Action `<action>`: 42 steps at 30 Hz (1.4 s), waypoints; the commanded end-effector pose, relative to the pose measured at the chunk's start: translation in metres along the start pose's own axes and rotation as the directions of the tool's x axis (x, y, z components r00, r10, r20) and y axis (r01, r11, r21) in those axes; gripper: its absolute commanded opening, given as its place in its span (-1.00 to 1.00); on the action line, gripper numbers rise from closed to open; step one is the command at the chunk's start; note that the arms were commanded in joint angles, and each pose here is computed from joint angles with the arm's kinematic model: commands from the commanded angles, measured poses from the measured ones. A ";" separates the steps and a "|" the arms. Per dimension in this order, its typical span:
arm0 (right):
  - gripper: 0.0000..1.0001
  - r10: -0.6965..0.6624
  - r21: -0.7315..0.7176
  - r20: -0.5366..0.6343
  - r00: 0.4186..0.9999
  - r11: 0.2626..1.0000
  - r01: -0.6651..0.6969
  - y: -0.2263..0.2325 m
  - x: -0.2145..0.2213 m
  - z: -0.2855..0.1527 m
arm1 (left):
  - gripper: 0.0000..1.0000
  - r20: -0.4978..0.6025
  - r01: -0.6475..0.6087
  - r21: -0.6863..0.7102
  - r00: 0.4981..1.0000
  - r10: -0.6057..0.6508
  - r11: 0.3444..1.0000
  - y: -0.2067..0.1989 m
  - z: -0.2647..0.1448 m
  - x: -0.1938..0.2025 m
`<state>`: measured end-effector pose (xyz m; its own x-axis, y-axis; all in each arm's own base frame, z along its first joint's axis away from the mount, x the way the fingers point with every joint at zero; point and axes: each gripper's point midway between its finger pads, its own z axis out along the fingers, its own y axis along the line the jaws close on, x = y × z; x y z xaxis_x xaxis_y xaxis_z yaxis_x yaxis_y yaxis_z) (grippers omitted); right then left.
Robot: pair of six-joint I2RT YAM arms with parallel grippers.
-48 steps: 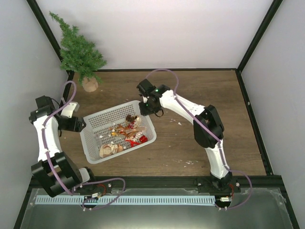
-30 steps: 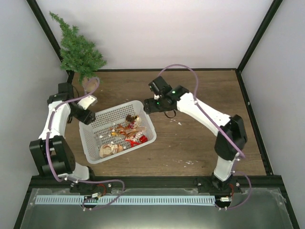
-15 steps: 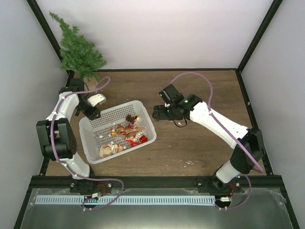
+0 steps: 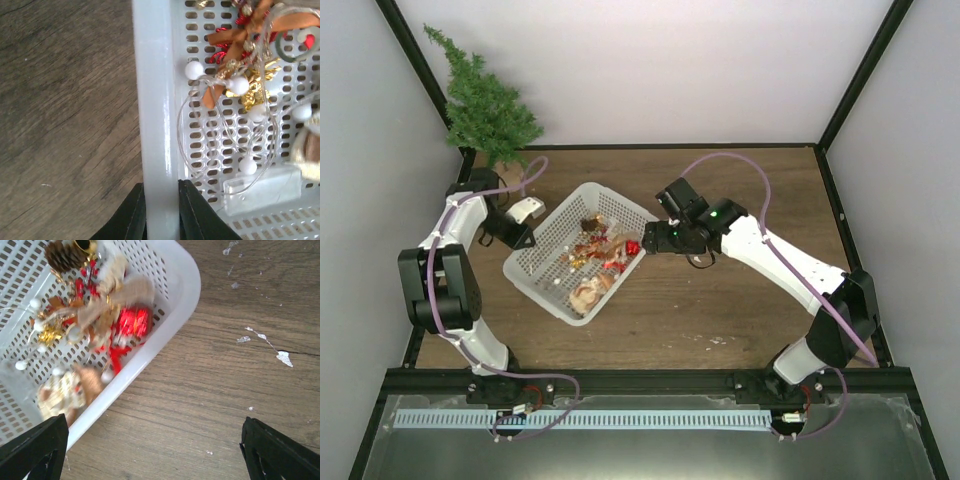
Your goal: Decorate the small christmas tree
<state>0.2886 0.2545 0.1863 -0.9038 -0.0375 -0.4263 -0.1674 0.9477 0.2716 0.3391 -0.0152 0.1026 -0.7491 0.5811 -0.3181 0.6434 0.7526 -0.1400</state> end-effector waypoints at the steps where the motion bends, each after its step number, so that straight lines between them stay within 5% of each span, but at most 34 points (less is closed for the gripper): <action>1: 0.75 -0.002 0.009 0.026 1.000 1.000 0.001 0.000 -0.009 -0.003 | -0.73 0.031 0.091 0.040 0.995 -0.093 0.995 -0.014 -0.001 0.001; 16: 0.75 -0.026 0.018 0.054 0.998 1.000 0.025 -0.008 -0.004 -0.012 | -0.80 0.026 0.216 -0.079 0.976 -0.215 0.973 -0.030 -0.011 0.047; 27: 0.76 -0.029 0.006 0.040 0.999 1.000 0.029 -0.009 0.002 -0.012 | -1.00 0.065 0.479 -0.231 0.876 -0.478 0.847 0.011 -0.020 0.091; 42: 0.76 -0.012 -0.013 0.024 1.000 1.000 0.013 -0.010 0.011 -0.009 | -0.90 -0.030 0.381 -0.219 0.918 -0.396 0.898 -0.040 -0.028 0.128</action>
<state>0.2788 0.2430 0.1782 -0.8996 -0.0620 -0.4322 -0.1845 0.9511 0.2478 0.2433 0.0348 0.1012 -0.9311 0.1919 -0.3101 0.2224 0.9727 -0.0659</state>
